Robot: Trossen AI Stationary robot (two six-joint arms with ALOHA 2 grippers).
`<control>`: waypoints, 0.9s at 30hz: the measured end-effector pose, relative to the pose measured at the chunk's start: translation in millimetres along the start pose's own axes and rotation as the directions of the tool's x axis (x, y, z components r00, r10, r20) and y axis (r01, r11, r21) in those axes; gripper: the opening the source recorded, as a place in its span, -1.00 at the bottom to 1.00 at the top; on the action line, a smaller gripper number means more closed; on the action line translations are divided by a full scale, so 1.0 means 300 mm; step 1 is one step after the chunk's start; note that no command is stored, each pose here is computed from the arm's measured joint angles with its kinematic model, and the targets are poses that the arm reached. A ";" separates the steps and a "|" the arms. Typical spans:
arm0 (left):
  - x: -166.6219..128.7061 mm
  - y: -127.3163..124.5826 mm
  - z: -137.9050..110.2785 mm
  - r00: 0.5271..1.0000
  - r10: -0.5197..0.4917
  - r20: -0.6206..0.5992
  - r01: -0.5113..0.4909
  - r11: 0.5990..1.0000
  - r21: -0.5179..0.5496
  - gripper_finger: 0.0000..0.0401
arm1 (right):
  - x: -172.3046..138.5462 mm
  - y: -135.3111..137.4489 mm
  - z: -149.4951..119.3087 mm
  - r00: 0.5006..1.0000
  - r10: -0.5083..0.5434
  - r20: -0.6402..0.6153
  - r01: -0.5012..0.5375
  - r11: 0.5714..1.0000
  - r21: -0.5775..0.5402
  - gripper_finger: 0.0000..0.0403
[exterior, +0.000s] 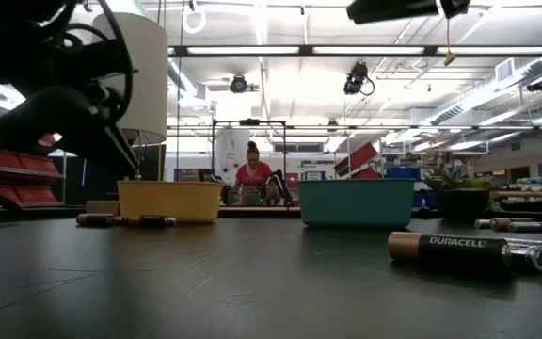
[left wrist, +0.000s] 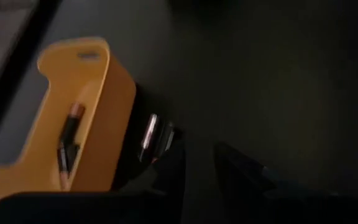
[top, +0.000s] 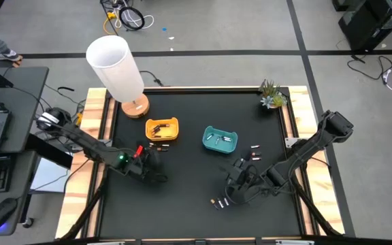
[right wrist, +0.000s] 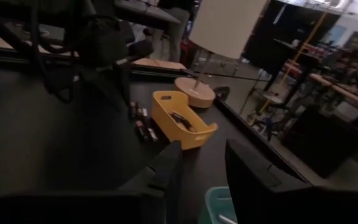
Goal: Sort batteries
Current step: Put the black battery into the yellow bin
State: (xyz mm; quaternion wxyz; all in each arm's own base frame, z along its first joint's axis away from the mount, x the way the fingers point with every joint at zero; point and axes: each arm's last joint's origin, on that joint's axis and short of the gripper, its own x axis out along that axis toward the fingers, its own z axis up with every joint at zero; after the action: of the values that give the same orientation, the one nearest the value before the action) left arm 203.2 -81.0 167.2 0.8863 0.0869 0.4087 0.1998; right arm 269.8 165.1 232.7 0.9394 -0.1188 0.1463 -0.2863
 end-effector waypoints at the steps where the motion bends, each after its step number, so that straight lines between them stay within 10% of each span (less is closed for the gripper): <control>1: 0.004 0.004 -0.002 1.000 0.003 -0.009 -0.003 1.000 -0.029 -0.51 | 0.000 -0.001 -0.011 1.000 -0.011 0.001 0.011 1.000 0.002 -0.48; 15: 0.122 0.021 0.021 0.988 -0.108 -0.111 0.105 0.994 -0.030 0.09 | 0.002 -0.023 -0.106 0.999 -0.032 0.033 0.033 0.999 -0.021 -0.52; 27: 0.183 0.075 0.020 0.986 -0.028 -0.163 0.028 1.000 0.000 0.00 | -0.010 -0.036 -0.088 0.999 -0.027 0.042 0.029 0.999 -0.038 -0.53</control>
State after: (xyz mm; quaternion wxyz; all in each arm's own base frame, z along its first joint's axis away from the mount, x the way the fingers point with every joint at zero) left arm 233.6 -37.2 140.4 0.8526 0.0654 0.4810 0.1934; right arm 252.8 154.5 212.1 0.9357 -0.1448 0.1305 -0.2940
